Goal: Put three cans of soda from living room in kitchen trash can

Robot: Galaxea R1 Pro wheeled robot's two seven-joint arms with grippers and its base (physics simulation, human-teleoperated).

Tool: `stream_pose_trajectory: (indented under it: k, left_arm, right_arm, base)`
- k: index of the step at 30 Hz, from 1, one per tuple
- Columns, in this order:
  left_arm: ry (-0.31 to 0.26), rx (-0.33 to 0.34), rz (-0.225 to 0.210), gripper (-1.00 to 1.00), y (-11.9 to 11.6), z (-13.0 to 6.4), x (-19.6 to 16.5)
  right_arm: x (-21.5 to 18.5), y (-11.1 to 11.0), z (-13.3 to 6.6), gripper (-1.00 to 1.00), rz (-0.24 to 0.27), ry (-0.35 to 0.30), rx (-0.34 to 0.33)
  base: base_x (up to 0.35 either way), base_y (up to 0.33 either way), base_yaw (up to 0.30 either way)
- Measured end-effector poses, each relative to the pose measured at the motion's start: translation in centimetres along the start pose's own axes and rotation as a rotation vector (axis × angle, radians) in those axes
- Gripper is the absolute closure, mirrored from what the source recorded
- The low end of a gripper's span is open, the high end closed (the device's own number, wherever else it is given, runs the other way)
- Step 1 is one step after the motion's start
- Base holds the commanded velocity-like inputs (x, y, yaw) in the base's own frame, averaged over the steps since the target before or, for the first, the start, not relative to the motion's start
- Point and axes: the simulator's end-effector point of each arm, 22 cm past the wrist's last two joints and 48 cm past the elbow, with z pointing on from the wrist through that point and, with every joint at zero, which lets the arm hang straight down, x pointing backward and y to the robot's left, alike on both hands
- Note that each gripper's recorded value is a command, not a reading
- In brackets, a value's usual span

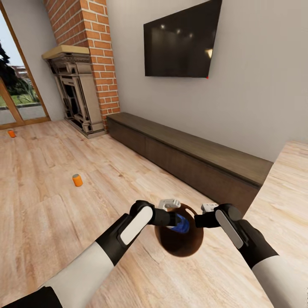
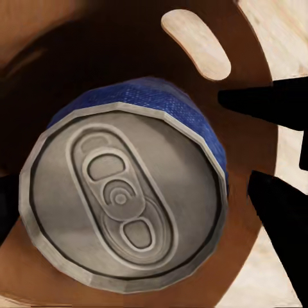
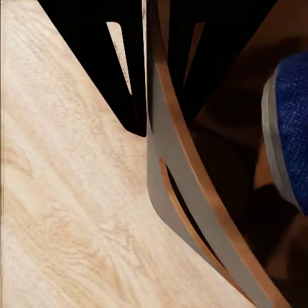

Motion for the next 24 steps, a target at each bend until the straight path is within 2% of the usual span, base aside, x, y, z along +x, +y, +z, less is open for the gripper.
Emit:
stream_pose_trajectory:
  k: [11,13,14,15,17,18,19,20,21,24]
  left_arm:
    - [0.027,-0.028,0.015,-1.0,0.8,0.6,1.2]
    - [0.004,-0.015,0.015,-1.0,0.4,0.1,0.5]
    - [-0.026,-0.001,0.014,-1.0,0.0,-0.5,-0.4]
    - [-0.091,0.02,-0.004,-1.0,-0.1,-1.8,-1.9]
    - [-0.141,0.038,-0.027,-1.0,0.0,-3.0,-2.7]
    - [-0.233,0.057,-0.085,-1.0,1.2,-5.6,-4.2]
    - [-0.258,0.06,-0.104,-1.0,1.8,-6.4,-4.6]
    - [-0.312,0.055,-0.153,-1.0,3.7,-8.2,-5.2]
    - [-0.328,0.052,-0.174,-1.0,4.5,-8.7,-5.3]
    - [-0.39,-0.007,-0.274,-1.0,10.1,-11.1,-5.1]
  right_arm:
    - [0.0,-0.1,0.0,1.0,-0.002,0.0,0.007]
    - [-0.1,-0.3,-0.1,1.0,-0.001,-0.003,0.011]
    - [-0.2,-0.3,-0.1,1.0,0.002,-0.003,0.008]
    - [-0.2,-0.3,-0.1,1.0,0.006,-0.004,0.005]
    - [-0.2,-0.3,-0.1,1.0,0.009,-0.003,0.003]
    - [-0.1,-0.4,0.0,1.0,0.009,0.001,0.006]
    - [0.0,-0.6,0.0,1.0,0.008,0.001,0.012]
    - [0.0,-0.7,0.1,1.0,0.008,0.002,0.017]
    - [0.0,-0.8,0.1,1.0,0.007,0.002,0.021]
    - [0.0,-0.8,0.1,1.0,0.011,0.003,0.017]
  base:
    - [0.0,0.0,0.0]
    - [0.0,0.0,0.0]
    - [0.015,0.009,0.0]
    - [0.047,0.03,0.0]
    - [0.149,0.099,0.0]
    - [0.224,0.151,0.0]
    - [0.257,0.183,0.0]
    - [0.264,0.194,0.0]
    - [0.274,0.212,0.0]
    - [0.283,0.231,0.0]
